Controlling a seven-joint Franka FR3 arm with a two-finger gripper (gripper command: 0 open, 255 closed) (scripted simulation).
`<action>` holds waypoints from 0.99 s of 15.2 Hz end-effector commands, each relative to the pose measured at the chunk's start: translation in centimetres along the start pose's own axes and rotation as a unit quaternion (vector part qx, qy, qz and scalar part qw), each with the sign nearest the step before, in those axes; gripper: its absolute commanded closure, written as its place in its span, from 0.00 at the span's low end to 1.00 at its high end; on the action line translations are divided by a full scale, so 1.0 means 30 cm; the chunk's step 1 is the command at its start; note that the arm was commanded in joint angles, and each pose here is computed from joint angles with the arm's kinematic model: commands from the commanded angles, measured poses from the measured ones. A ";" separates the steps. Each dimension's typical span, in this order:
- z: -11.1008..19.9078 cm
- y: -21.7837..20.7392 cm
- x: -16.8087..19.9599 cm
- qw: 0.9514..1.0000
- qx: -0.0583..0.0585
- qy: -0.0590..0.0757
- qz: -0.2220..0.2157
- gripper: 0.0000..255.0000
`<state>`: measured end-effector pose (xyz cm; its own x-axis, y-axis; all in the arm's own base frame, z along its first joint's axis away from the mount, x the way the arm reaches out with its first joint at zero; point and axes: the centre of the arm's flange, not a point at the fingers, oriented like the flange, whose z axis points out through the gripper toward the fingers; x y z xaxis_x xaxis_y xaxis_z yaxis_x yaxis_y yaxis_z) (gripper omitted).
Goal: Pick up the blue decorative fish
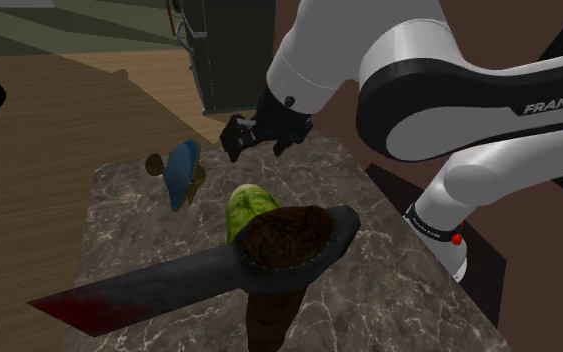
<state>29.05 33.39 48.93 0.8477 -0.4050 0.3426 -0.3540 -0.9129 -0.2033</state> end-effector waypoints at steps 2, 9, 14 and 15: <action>0.023 -0.120 -0.026 0.999 0.010 0.022 0.029 0.00; 0.067 -0.383 -0.052 0.993 0.028 0.071 0.087 0.00; 0.148 -0.365 -0.082 0.993 0.028 0.071 0.087 0.00; 0.164 -0.361 -0.088 0.993 0.028 0.071 0.087 0.00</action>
<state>32.57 44.54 46.26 0.7107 -0.5627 0.4222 -0.4638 -0.8260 -0.3203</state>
